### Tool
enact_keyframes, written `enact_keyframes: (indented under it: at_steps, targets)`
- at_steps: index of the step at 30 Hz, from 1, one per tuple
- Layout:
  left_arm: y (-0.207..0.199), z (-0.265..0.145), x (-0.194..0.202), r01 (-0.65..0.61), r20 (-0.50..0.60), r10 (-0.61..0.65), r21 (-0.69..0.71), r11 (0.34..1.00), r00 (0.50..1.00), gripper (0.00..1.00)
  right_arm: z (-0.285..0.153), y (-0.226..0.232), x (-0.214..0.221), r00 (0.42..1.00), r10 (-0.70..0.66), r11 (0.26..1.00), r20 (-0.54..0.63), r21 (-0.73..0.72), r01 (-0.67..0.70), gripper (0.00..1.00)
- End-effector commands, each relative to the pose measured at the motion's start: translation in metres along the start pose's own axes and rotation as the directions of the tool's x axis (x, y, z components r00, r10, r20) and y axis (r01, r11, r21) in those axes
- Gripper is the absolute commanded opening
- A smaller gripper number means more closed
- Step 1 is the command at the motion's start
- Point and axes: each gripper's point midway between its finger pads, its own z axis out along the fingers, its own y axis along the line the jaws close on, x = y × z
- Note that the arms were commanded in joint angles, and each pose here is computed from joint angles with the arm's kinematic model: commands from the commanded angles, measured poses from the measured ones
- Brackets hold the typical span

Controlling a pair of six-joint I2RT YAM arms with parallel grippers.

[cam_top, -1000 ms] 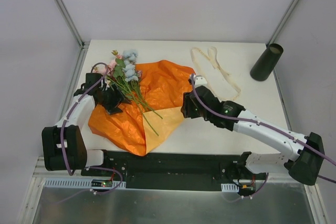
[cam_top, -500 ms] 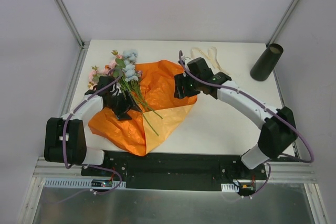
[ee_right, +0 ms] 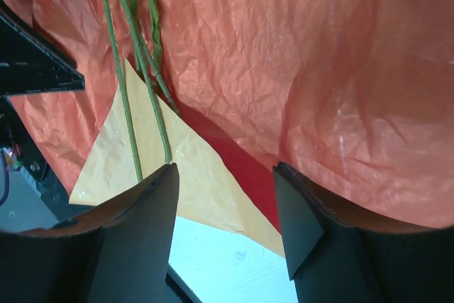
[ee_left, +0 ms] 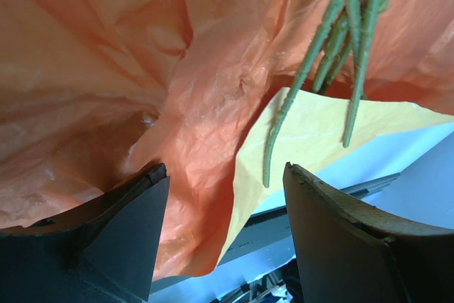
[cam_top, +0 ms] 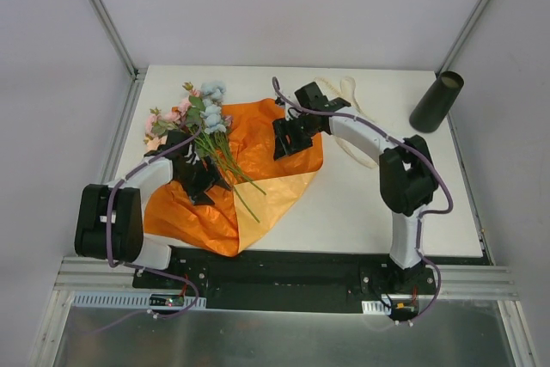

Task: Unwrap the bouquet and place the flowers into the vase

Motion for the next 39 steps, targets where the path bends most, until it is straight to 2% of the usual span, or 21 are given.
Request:
enact_keyframes:
  at_steps: [1,10,18,39]
  targets:
    - [0.005,0.007,-0.008,0.031,0.006,-0.030,-0.052,0.998,1.000,0.68,0.007,0.021,0.005,0.997,-0.051,0.985,-0.065,-0.170,0.040,0.62]
    - [0.017,0.016,-0.015,0.042,0.018,-0.040,-0.116,0.992,0.999,0.67,0.034,0.021,0.034,0.973,-0.078,0.955,-0.218,-0.296,0.010,0.65]
    - [0.021,0.013,-0.016,0.042,0.044,-0.037,-0.130,0.991,0.998,0.67,0.046,0.033,0.043,0.962,-0.105,0.929,-0.252,-0.370,0.004,0.64]
    - [0.019,0.014,-0.024,0.042,0.063,-0.033,-0.141,0.989,0.997,0.68,0.066,0.043,0.049,0.951,-0.092,0.919,-0.294,-0.392,-0.032,0.50]
